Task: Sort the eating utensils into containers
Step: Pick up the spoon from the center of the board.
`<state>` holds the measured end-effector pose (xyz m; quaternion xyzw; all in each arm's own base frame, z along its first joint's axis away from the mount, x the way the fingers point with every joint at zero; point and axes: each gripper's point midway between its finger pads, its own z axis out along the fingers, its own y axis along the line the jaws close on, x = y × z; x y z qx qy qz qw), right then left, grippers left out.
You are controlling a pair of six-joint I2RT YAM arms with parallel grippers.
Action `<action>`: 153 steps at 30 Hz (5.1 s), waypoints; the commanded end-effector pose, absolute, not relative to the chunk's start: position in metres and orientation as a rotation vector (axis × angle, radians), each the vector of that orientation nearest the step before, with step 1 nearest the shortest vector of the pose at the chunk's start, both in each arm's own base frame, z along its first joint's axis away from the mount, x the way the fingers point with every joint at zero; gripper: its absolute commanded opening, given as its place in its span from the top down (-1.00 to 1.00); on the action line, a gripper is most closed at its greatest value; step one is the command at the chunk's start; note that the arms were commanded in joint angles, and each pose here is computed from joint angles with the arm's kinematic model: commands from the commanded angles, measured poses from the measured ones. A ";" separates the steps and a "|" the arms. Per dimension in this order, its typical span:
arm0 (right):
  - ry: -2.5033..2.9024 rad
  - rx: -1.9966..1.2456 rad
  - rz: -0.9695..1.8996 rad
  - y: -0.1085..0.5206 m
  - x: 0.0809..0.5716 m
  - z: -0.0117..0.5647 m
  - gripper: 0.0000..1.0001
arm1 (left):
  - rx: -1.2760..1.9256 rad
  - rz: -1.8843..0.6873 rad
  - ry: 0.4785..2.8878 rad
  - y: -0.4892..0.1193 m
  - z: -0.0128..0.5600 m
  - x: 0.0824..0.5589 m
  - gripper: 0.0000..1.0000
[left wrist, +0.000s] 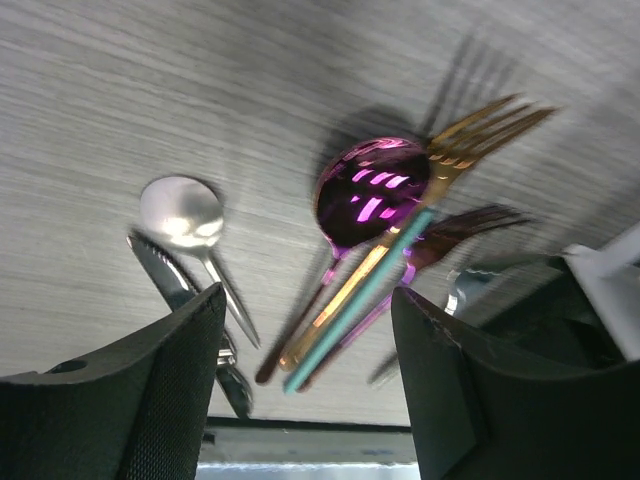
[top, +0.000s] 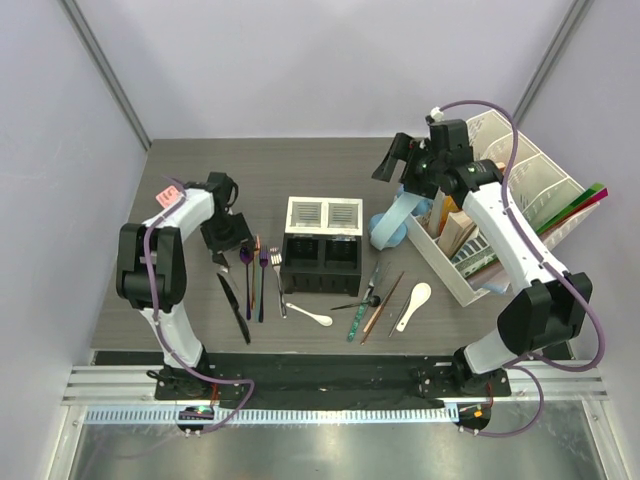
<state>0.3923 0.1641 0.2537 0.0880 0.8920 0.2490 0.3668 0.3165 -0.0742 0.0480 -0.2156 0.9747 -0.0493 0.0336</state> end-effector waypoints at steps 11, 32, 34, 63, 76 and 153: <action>2.251 0.333 0.829 0.178 0.398 0.261 -0.99 | -0.475 -0.158 2.998 -0.080 0.027 0.292 -0.36; 2.239 0.385 0.777 0.167 0.392 0.255 -0.99 | -0.423 -0.096 3.000 -0.091 0.030 0.302 -0.29; 2.240 0.376 0.799 0.171 0.396 0.256 -0.99 | -0.423 -0.076 3.009 -0.090 0.026 0.300 -0.15; 2.266 0.295 0.841 0.185 0.392 0.246 -0.99 | -0.416 0.046 2.993 -0.077 0.015 0.311 -0.13; 2.299 0.316 0.843 0.187 0.396 0.234 -0.99 | -0.385 -0.007 2.982 -0.082 0.018 0.318 -0.26; 2.307 0.345 0.835 0.180 0.375 0.230 -0.98 | -0.346 -0.061 3.072 -0.116 0.007 0.281 1.00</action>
